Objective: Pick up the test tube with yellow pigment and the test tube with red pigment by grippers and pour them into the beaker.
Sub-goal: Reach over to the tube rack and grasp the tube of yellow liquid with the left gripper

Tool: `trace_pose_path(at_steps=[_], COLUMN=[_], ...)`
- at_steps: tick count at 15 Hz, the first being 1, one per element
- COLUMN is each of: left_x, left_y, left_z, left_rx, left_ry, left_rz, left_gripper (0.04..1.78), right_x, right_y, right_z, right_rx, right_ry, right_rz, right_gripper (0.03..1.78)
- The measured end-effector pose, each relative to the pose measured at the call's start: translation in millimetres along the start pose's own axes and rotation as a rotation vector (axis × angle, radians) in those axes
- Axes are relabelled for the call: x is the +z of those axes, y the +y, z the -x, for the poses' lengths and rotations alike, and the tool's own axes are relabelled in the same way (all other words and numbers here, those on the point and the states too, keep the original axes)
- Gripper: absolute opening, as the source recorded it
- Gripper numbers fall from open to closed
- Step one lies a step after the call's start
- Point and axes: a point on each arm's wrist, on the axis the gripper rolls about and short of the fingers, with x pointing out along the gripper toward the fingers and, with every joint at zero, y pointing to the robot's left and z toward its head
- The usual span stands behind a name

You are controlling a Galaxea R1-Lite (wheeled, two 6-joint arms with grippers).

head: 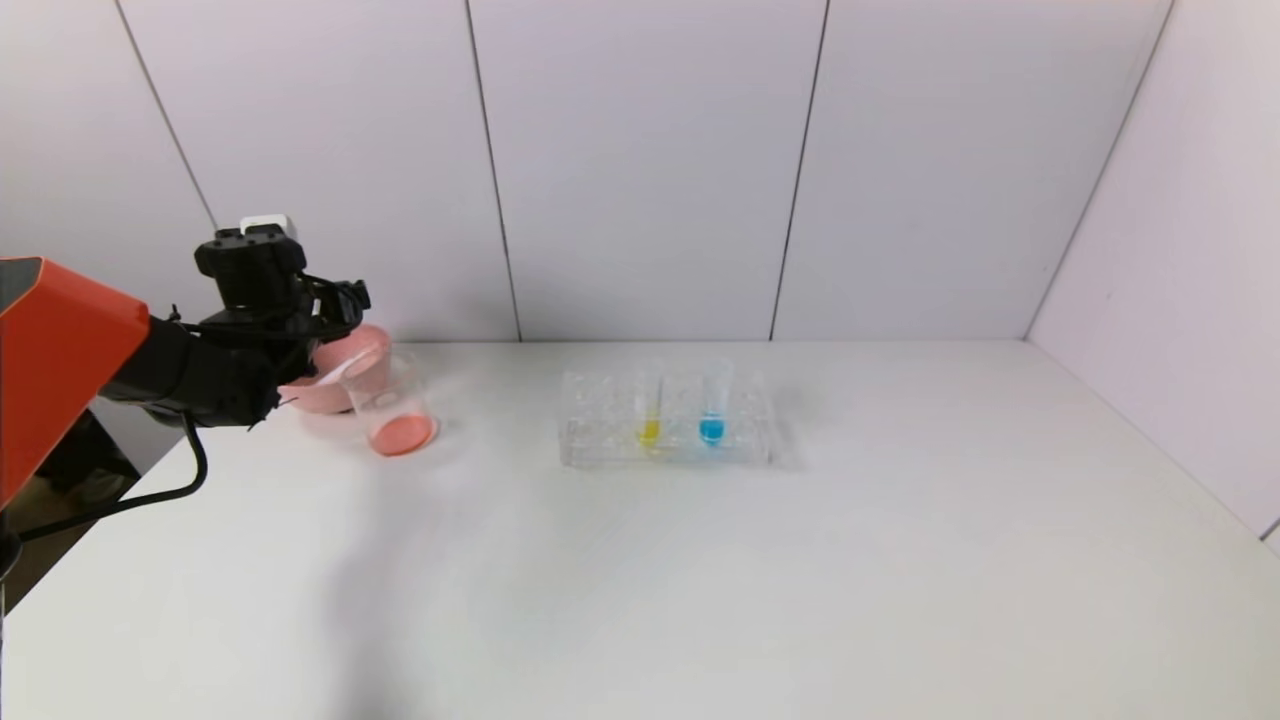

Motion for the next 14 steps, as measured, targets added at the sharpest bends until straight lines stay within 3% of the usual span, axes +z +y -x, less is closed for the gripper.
trace_pose_path(at_steps=[3, 7, 11, 14], left_x=[14, 35, 28, 17], left_y=[6, 16, 29, 20], left_z=[21, 70, 142, 199], left_rx=[-0.067, -0.225, -0.529, -0.748], left_ry=[0.006, 0.013, 0.099, 0.156], left_rz=[0.001, 0.001, -0.01, -0.015], left_gripper=[1.76, 1.76, 1.76, 1.76], right_x=[0, 0, 0, 0], right_y=[0.0, 0.0, 0.0, 0.0], right_z=[0, 0, 0, 0], right_rx=[0.0, 0.0, 0.0, 0.0], right_ry=[0.0, 0.0, 0.0, 0.0], right_rz=[0.0, 0.0, 0.0, 0.0], right_gripper=[1.71, 1.71, 1.71, 1.71])
